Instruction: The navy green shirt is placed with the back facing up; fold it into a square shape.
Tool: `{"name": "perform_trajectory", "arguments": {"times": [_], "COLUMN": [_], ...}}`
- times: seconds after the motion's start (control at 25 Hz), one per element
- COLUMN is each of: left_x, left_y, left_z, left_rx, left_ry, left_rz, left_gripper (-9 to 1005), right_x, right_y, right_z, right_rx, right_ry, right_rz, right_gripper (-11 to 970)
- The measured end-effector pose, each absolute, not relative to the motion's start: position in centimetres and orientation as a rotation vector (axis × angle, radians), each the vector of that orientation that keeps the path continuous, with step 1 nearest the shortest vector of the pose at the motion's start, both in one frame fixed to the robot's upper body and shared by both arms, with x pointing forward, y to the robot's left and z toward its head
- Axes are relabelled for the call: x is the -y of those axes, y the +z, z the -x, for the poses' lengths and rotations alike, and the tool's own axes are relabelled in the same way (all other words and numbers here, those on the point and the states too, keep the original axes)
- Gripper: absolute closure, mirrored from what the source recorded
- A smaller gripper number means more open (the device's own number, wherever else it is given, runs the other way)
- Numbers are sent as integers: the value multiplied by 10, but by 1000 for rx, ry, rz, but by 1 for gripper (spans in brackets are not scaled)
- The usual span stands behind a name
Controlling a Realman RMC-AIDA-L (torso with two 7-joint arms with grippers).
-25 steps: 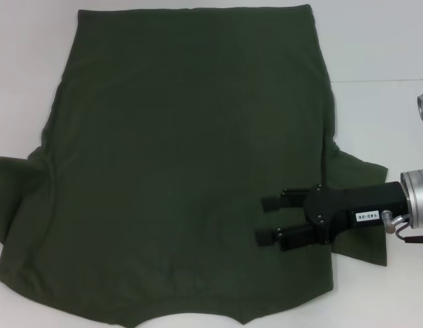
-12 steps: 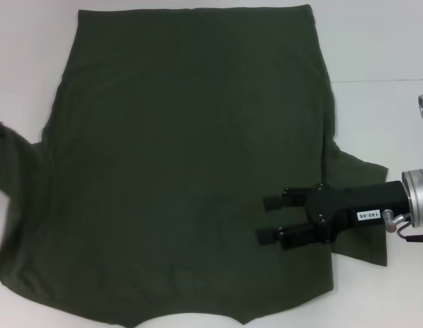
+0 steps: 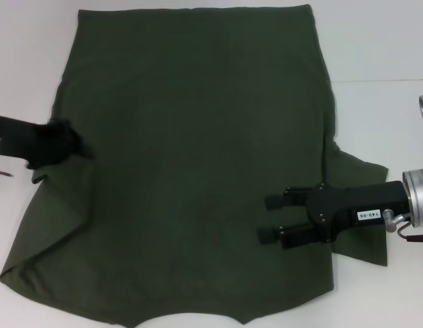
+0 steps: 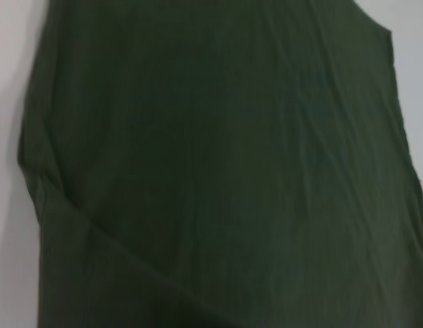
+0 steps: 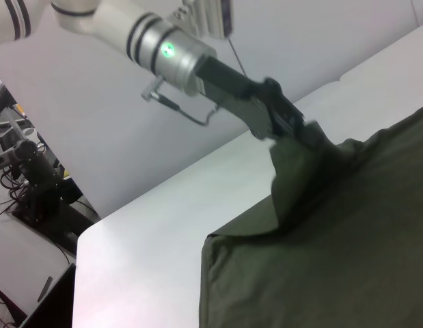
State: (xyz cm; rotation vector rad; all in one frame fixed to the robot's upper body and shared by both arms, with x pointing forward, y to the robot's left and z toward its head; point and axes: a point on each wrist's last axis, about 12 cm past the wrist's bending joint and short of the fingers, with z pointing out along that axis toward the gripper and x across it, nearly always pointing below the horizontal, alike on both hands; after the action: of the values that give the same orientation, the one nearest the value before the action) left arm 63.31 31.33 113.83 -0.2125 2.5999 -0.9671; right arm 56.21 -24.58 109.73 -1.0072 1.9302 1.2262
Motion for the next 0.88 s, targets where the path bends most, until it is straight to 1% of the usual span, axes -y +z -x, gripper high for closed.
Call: {"name": "perform_trajectory", "arguments": {"times": [0.12,0.2,0.32,0.44,0.48,0.76,0.88], "left_x": [-297,-285,-271,-263,-258,-265,-276], "left_y": [1121,1110,1102,1101,1105,1109,1112], "left_z": [-634,-636,-639,-641,-644,-646,-643], "left_rx": [-2592,-2589,-2575,-2551,-2507,-2468,-2445], "left_ry": [-967,-952,-932,-944,-984,-999,-1008], "left_rz": [260,283,293,303,328,362,383], "left_gripper": [975,953,920,797,756,506,241], "right_x": [246,246,246,245,244,244,243], "right_y": [1097,1098,1098,1099,1099,1100,1100], "right_z": [-562,-562,-563,-564,-564,-565,-565], "right_rx": [-1931,-1933,-1933,-1932,-1931,-1931,-1931], "right_ry": [1226,1227,1228,1229,1230,1231,1233], "right_rz": [1006,1005,1006,1008,1008,1009,1009], "right_gripper": [18,18,18,18,18,18,18]}}
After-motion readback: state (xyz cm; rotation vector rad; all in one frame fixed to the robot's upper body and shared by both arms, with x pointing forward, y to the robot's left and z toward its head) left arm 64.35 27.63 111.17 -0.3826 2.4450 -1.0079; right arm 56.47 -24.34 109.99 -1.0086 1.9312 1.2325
